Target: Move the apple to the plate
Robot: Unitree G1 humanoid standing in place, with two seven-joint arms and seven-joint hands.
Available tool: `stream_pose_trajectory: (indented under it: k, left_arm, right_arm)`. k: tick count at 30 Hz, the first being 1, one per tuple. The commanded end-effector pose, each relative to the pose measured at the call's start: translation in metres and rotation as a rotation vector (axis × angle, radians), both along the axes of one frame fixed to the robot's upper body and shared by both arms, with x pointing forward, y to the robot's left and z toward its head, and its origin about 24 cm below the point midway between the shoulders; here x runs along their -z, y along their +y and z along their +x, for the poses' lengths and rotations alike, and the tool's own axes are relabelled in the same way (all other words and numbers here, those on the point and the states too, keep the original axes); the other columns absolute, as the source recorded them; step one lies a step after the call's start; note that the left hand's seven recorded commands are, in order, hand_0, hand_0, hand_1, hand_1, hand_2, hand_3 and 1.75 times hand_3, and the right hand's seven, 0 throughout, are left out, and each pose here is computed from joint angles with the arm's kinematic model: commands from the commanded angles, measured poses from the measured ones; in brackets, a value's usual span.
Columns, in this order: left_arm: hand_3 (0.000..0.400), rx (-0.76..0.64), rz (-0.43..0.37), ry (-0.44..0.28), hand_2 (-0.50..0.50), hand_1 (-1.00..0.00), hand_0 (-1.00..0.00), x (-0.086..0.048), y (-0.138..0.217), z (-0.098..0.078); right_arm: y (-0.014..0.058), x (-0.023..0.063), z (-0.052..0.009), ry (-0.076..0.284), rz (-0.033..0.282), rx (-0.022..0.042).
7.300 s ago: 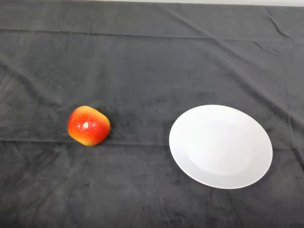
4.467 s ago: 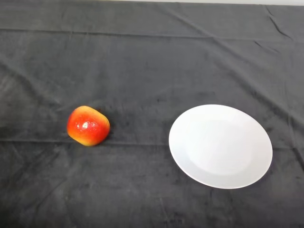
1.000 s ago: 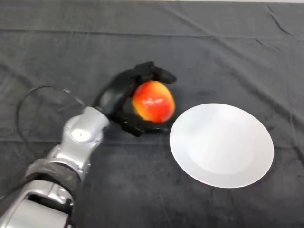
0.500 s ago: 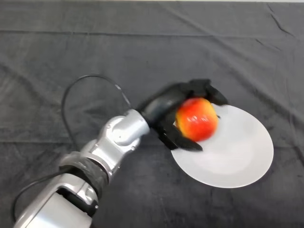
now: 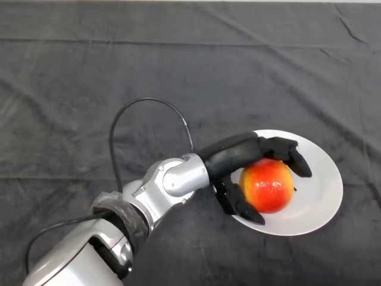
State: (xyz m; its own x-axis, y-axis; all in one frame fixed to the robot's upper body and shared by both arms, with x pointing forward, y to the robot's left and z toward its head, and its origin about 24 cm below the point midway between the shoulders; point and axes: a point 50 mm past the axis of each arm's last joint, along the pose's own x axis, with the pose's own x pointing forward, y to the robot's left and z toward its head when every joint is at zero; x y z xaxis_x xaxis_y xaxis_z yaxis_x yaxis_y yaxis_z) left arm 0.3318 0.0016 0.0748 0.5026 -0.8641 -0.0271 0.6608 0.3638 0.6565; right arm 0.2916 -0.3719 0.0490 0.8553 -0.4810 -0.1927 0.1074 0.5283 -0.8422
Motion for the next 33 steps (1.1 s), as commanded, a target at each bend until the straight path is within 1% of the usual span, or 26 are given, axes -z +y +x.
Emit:
stream_pose_trajectory:
  k: [1, 2, 10, 19, 33]
  left_arm:
    - [0.039, 0.057, 0.012, -0.087, 0.05, -0.1, 0.0, -0.027, -0.008, 0.006]
    - [0.0, 0.054, 0.012, -0.084, 0.0, 0.0, 0.0, -0.027, -0.007, 0.006]
    - [0.0, 0.016, -0.003, -0.064, 0.0, 0.0, 0.0, -0.026, 0.002, 0.011]
    - [0.0, -0.049, -0.046, -0.045, 0.0, 0.0, 0.0, -0.031, 0.017, 0.02]
    - [0.0, -0.187, -0.106, -0.028, 0.0, 0.0, 0.0, -0.032, 0.062, 0.033]
  right_arm:
    - [0.0079, 0.0446, -0.0252, 0.169, 0.03, 0.0018]
    - [0.0079, 0.0446, -0.0252, 0.169, 0.03, 0.0018]
    - [0.0079, 0.0446, -0.0252, 0.169, 0.03, 0.0017]
    - [0.0079, 0.0446, -0.0252, 0.169, 0.03, 0.0016]
    - [0.0079, 0.0446, -0.0252, 0.169, 0.029, 0.0014]
